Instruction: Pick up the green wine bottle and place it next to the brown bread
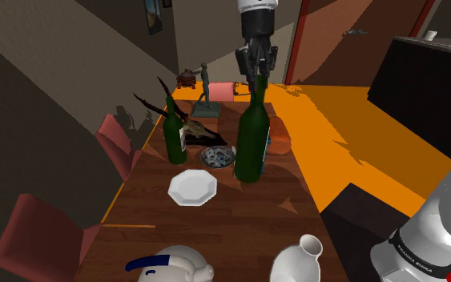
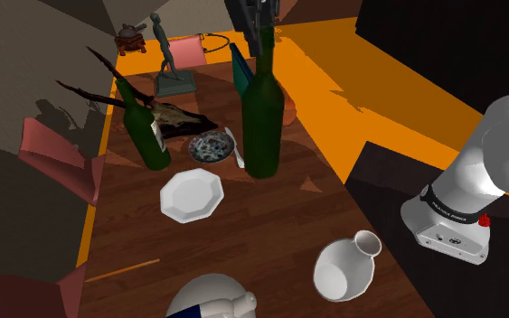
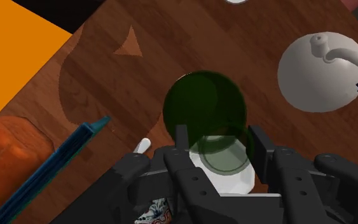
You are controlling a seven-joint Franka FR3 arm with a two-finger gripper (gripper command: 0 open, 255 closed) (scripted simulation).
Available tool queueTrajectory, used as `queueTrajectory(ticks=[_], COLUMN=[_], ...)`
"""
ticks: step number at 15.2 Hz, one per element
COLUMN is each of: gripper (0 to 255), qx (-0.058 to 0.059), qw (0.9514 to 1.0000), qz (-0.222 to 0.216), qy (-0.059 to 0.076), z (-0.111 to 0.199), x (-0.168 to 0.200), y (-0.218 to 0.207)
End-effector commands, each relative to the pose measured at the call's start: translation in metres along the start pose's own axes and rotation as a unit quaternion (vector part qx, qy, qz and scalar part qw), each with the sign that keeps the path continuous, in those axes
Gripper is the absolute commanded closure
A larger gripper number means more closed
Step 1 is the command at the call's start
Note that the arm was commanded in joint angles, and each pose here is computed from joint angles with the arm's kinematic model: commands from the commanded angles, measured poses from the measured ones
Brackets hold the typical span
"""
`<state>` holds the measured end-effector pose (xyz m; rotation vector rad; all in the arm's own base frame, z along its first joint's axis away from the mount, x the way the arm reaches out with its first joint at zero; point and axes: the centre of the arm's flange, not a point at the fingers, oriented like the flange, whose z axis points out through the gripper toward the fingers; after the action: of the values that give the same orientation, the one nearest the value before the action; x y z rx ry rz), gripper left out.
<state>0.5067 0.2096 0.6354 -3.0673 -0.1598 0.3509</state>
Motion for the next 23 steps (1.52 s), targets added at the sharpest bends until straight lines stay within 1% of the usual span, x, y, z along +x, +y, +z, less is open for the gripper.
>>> queueTrajectory(ticks=[1, 20, 21, 23], gripper=[255, 255, 255, 255], qx=[0.000, 0.000, 0.000, 0.000], qw=[1.0000, 1.0000, 1.0000, 1.0000], qz=[-0.001, -0.001, -0.001, -0.001], qy=[0.000, 0.000, 0.000, 0.000], z=[0.000, -0.018, -0.018, -0.008], x=[-0.003, 0.002, 0.003, 0.005], y=[0.027, 0.277, 0.283, 0.283])
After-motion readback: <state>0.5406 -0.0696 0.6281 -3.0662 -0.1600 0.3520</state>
